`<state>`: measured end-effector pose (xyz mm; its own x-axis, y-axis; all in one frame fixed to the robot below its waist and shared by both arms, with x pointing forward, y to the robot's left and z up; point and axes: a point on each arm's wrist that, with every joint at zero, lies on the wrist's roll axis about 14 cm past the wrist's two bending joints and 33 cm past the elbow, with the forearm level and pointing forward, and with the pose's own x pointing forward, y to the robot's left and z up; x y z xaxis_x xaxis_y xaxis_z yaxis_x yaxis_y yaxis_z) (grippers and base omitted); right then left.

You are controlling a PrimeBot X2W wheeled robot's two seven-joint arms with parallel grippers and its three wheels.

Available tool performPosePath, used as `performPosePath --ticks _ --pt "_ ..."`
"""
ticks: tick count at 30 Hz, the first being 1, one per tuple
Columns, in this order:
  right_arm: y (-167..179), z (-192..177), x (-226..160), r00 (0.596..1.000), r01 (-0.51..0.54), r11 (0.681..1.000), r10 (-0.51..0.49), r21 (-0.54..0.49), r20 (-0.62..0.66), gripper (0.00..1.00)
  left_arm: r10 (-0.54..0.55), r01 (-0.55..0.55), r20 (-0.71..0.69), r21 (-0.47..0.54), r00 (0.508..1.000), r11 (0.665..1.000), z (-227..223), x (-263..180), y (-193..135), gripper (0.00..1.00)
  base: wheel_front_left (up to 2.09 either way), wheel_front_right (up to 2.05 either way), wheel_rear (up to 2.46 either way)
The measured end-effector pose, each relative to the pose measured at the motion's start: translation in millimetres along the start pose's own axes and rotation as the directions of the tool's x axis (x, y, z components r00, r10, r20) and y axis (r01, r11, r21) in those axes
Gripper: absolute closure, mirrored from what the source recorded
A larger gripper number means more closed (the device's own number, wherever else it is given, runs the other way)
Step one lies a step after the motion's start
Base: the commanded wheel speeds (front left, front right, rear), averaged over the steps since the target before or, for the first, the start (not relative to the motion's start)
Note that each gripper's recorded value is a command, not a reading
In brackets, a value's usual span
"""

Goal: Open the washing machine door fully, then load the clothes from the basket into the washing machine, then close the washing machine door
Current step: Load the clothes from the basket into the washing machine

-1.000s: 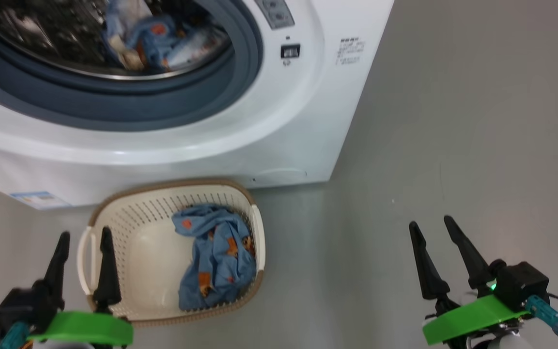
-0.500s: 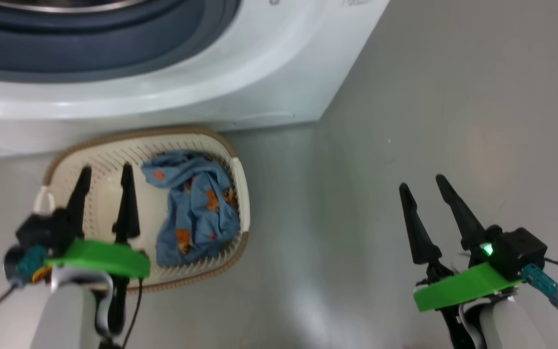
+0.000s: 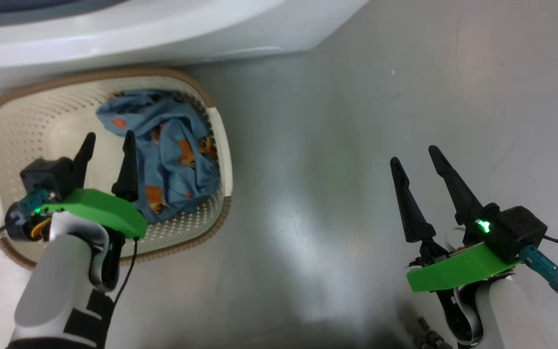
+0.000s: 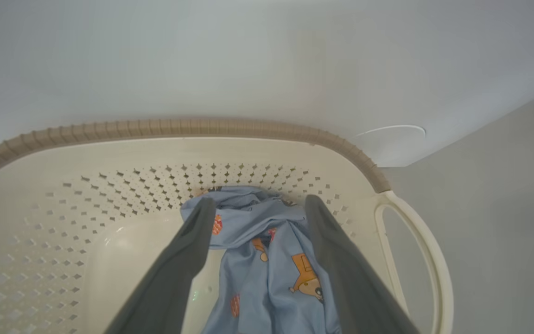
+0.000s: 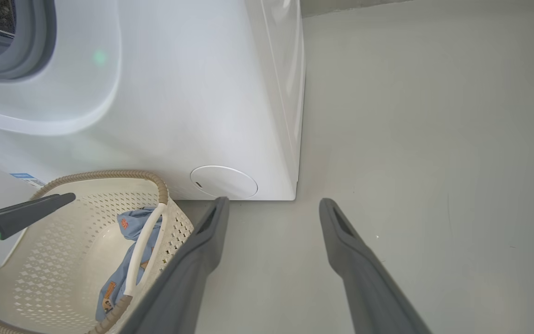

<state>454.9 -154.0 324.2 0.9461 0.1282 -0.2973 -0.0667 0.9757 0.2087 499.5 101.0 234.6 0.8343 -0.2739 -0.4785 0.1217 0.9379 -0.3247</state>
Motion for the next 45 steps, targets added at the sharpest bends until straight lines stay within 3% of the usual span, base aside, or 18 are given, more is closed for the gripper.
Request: performPosePath --ticks 6,18,36,45 --pt "-8.7 -18.7 5.5 0.999 0.017 1.000 -0.017 0.003 -0.039 0.00 -0.031 0.024 -0.149 -0.052 0.988 0.998 -52.4 16.8 -3.5 0.00 0.00 0.00 0.00" --pt "-19.8 -45.0 0.4 0.993 0.051 0.998 -0.048 0.020 -0.108 0.00 -0.055 0.053 -0.378 -0.015 0.924 0.998 -121.4 22.1 5.3 0.00 0.00 0.00 0.00" --pt "-36.8 -63.7 -7.6 0.982 0.111 0.993 -0.101 0.050 -0.159 0.00 -0.028 0.051 -0.518 0.030 0.855 0.998 -159.5 46.4 24.7 0.00 0.00 0.00 0.00" --pt "-42.6 -70.3 -11.1 0.977 0.129 0.991 -0.119 0.046 -0.178 0.00 -0.051 0.070 -0.510 0.018 0.858 0.997 -162.6 64.5 16.6 0.00 0.00 0.00 0.00"
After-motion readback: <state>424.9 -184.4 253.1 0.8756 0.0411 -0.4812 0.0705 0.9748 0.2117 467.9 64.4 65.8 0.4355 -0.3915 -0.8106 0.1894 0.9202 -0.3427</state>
